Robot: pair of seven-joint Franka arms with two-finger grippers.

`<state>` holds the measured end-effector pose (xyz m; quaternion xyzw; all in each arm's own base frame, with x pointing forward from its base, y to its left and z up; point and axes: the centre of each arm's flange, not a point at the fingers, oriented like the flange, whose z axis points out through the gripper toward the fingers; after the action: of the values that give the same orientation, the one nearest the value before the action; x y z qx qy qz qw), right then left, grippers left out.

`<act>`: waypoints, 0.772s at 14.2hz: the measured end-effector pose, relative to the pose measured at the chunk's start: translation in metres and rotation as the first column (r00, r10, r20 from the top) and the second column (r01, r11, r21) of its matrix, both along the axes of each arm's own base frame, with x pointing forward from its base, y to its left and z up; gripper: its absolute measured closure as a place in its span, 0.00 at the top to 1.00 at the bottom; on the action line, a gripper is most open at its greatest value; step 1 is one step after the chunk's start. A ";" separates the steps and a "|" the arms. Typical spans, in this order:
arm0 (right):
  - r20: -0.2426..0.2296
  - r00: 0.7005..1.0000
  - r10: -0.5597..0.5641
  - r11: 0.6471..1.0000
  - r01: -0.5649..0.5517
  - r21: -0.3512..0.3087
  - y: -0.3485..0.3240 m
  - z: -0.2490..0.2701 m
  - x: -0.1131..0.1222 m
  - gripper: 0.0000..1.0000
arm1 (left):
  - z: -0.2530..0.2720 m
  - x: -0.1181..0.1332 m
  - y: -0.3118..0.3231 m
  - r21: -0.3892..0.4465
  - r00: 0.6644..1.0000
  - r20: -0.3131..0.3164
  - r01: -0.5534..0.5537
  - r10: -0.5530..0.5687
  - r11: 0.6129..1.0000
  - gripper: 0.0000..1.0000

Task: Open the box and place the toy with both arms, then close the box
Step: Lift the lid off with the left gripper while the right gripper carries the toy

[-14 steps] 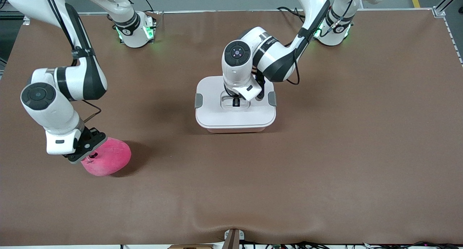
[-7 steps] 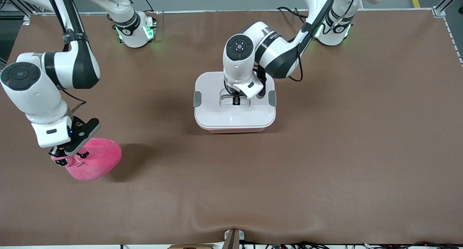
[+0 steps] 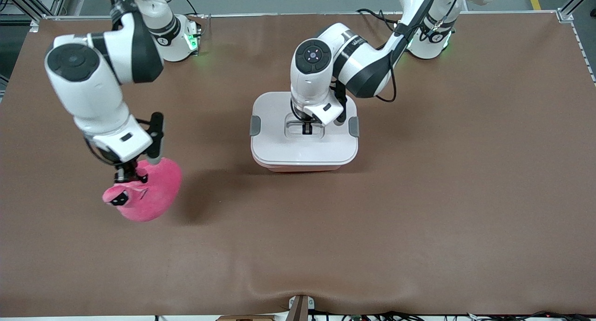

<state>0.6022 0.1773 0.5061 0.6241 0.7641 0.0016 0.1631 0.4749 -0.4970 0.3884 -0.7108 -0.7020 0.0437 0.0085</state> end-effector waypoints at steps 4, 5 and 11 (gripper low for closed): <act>-0.036 0.993 0.116 0.993 -0.117 -0.033 0.054 0.008 -0.029 0.11 | 0.011 0.021 0.024 0.001 1.000 0.011 -0.026 0.026 1.000 0.07; -0.037 0.987 0.158 0.986 -0.160 -0.049 0.074 0.009 -0.038 0.11 | 0.013 0.026 0.032 0.015 1.000 0.013 -0.022 0.022 1.000 0.07; -0.097 0.932 0.349 0.915 -0.362 -0.176 0.208 0.011 -0.134 0.11 | 0.033 0.062 0.087 0.038 1.000 0.024 -0.015 0.014 0.999 0.07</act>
<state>0.4680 0.3854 0.5173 0.4560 0.8662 -0.0622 0.1948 0.5371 -0.4096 0.4209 -0.7058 -0.7080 0.0220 0.0135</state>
